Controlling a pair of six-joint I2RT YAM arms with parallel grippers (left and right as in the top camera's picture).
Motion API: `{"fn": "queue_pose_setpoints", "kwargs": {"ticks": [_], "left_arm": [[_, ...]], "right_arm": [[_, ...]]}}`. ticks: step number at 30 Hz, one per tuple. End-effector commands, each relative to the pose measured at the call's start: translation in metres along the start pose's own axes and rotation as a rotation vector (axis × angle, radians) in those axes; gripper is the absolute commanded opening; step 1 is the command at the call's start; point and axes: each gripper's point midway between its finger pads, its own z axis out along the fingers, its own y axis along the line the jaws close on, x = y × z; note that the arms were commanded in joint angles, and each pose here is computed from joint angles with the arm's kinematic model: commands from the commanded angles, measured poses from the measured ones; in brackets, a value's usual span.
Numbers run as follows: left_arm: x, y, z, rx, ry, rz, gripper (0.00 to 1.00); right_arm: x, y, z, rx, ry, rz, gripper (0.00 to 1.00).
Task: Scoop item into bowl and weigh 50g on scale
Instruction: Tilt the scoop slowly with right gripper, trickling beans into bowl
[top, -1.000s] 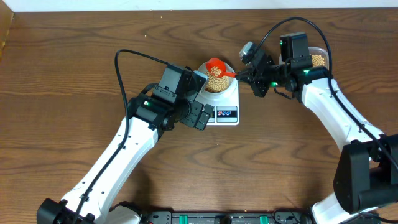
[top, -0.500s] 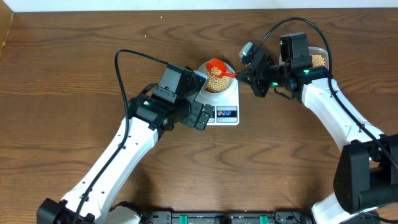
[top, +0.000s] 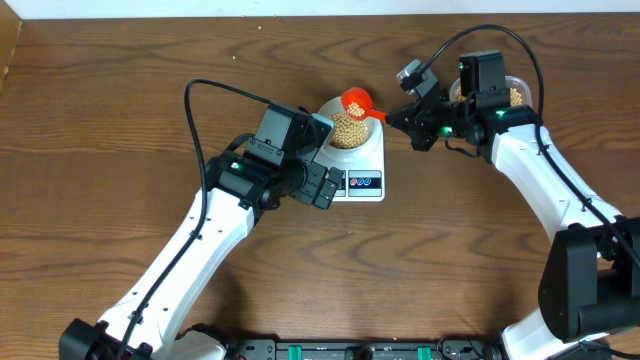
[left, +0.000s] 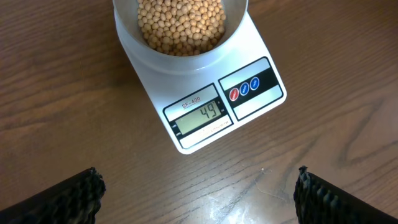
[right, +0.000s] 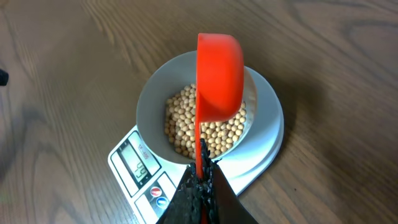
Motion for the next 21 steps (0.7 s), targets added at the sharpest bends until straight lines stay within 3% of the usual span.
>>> {"fn": "queue_pose_setpoints", "kwargs": {"ticks": [1,21], "left_arm": [[0.0026,0.0004,0.0027,0.007,0.013,0.001,1.0],[0.0026,0.0004,0.0027,0.007,0.013,0.001,1.0]], "right_arm": [[-0.0147,0.005,-0.0097,-0.005,-0.041,0.015,0.01],[-0.0159,0.0082,-0.01,-0.024,-0.047,0.013,0.01]]}}
